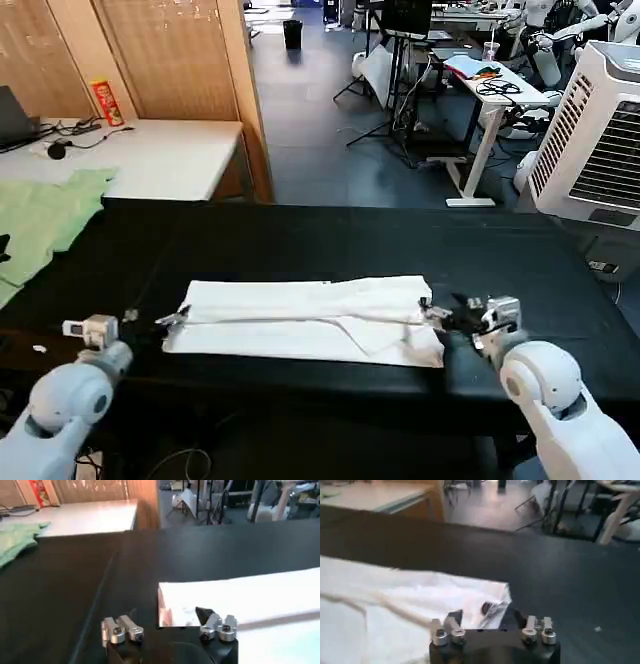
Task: Fold and organize the clothes.
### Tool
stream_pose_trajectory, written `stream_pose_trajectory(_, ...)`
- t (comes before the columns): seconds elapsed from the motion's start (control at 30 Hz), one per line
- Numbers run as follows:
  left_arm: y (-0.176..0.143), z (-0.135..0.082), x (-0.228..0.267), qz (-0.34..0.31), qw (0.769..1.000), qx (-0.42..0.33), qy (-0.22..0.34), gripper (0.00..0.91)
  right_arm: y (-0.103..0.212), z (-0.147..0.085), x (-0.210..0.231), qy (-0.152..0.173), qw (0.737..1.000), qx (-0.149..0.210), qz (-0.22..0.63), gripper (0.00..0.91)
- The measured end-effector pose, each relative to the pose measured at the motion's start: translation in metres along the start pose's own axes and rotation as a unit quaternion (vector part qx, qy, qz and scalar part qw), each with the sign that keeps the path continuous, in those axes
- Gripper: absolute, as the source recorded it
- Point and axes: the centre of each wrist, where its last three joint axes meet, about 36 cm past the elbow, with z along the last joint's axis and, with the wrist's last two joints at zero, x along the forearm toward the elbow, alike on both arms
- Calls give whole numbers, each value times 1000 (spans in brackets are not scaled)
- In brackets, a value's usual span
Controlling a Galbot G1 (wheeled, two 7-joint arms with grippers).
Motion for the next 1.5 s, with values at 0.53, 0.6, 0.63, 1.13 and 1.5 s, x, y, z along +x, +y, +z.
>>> stream_pose_trajectory(0.53,-16,-2,-69,26,994,104,6,780,22,27,-90,42,998,-41,14,829)
stream_pose_trajectory(0.6,-15,-1,-75,28,994,107,9,653,24,29,-92,45,998,-43,14,731)
stream_pose_trajectory(0.63,-14,0,-77,27,994,109,11,527,25,30,-92,46,998,-44,13,702)
stream_pose_trajectory(1.13,-21,20,-89,9,998,63,10,0,33,51,-93,52,998,-39,17,78)
stream_pose_trajectory(1.5,-53,21,-78,-9,1000,0,-13,0,-7,38,-76,67,997,-25,37,68)
